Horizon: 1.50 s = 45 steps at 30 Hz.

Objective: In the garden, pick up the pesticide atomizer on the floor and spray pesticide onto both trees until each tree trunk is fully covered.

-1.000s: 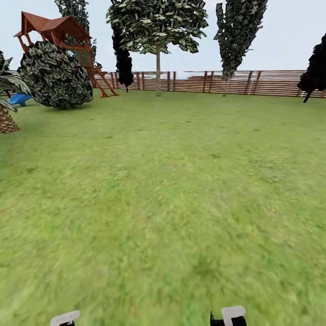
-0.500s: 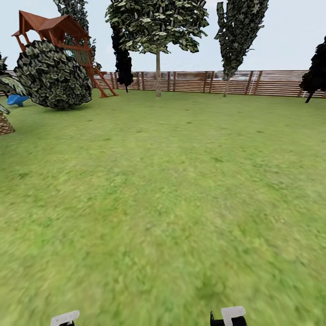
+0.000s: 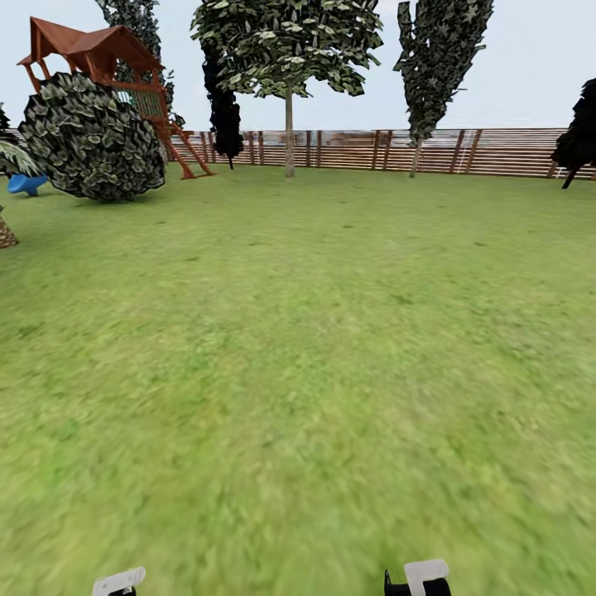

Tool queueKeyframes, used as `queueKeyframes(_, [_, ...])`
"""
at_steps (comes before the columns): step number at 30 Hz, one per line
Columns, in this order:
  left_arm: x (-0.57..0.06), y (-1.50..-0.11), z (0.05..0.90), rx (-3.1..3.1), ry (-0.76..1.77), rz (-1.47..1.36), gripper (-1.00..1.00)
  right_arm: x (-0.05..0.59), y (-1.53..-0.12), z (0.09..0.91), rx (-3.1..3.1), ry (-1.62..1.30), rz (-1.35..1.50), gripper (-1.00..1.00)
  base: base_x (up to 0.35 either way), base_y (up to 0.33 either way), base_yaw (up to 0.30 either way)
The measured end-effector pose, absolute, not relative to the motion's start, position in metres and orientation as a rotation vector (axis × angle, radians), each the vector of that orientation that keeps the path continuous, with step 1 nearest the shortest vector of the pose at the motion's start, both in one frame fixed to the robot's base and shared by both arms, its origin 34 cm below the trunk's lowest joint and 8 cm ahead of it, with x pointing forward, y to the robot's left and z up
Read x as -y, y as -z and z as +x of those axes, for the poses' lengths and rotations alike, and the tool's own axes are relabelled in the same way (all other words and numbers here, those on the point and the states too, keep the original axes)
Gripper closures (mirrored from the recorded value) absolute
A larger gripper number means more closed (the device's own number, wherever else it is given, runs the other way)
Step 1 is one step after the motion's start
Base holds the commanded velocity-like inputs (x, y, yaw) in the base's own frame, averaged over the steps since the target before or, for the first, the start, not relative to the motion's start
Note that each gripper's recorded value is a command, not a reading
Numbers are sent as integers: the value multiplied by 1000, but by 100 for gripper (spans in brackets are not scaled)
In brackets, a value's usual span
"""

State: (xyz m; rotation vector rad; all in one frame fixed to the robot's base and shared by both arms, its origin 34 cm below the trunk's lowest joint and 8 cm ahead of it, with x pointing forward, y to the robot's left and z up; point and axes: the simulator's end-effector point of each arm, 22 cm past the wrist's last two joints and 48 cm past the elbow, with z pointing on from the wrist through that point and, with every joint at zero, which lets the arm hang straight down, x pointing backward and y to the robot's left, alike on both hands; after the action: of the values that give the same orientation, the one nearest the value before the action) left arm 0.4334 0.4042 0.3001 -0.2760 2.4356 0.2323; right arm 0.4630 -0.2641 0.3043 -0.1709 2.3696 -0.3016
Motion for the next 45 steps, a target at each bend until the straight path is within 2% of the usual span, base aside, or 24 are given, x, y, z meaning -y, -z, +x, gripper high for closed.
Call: queueKeyframes(45, [-403, -300, 433, -2436, -228, -276, 100, 264, -304, 463, -2370, 302, -171, -100, 338, 0, 0])
